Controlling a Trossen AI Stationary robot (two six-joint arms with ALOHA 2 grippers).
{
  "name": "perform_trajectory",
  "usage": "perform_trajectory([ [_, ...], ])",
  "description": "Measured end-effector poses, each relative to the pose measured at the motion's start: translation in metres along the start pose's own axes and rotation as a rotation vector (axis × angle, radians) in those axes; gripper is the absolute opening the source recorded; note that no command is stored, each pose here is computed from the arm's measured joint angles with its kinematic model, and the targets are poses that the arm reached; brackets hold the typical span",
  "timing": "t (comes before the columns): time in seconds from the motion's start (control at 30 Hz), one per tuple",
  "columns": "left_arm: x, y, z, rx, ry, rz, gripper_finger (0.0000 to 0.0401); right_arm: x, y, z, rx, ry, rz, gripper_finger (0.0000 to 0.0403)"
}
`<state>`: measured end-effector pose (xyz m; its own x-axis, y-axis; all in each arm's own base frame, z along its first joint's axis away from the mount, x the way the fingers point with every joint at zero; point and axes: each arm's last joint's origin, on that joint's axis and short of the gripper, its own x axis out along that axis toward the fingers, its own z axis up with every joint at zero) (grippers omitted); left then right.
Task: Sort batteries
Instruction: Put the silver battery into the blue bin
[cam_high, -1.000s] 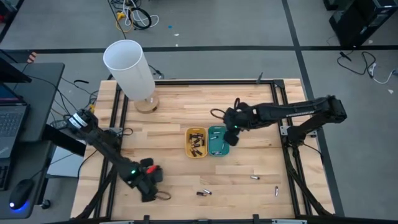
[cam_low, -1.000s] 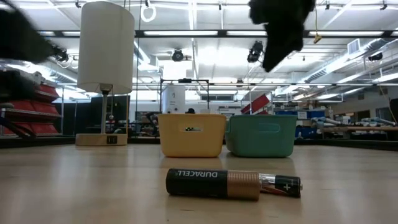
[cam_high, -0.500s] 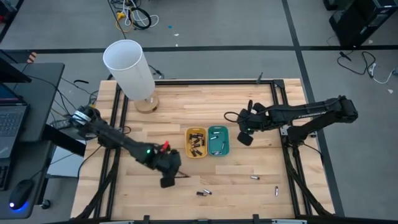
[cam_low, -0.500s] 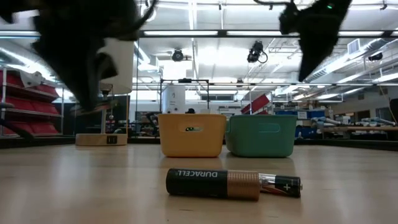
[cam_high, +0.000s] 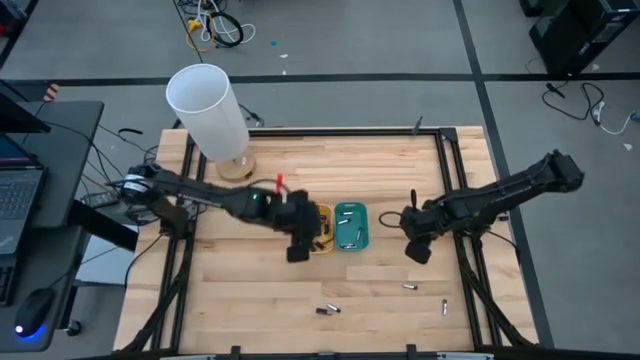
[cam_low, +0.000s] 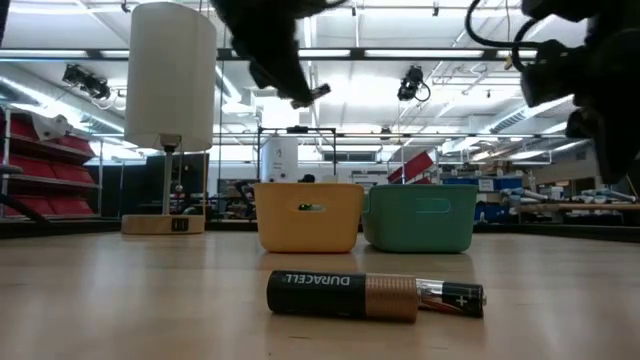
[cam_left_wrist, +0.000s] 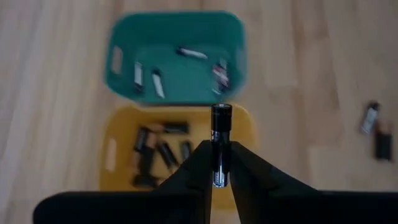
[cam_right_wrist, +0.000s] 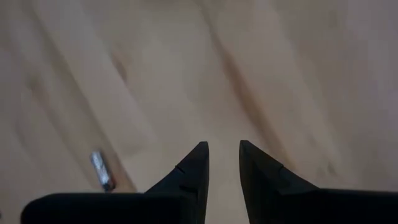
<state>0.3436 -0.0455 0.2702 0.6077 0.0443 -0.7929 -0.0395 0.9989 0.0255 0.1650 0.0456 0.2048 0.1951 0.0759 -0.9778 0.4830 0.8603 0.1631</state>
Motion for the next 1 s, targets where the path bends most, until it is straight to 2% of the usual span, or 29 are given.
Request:
perform_trajectory([
  [0.23, 0.028, 0.027, 0.018, -0.055, -0.079, -0.060, 0.0054, 0.005, 0.011, -0.019, -0.029, 0.096, 0.053, 0.0082],
  [0.4, 0.046, 0.031, 0.031, -0.079, -0.167, -0.051, 0.0058, 0.004, 0.026, -0.027, -0.069, 0.057, 0.107, 0.0089],
  [0.5, 0.057, 0.031, 0.039, -0.093, -0.193, -0.035, 0.0064, 0.004, 0.030, -0.032, -0.092, 0.002, 0.084, 0.0091],
  [0.73, 0.078, 0.029, 0.048, -0.096, -0.161, -0.018, 0.0085, 0.010, 0.029, -0.042, -0.047, -0.012, 0.039, 0.0090],
  [1.0, 0.081, 0.037, 0.049, -0.127, -0.158, 0.009, 0.0118, 0.013, 0.031, -0.047, -0.070, -0.006, 0.044, 0.0090],
])
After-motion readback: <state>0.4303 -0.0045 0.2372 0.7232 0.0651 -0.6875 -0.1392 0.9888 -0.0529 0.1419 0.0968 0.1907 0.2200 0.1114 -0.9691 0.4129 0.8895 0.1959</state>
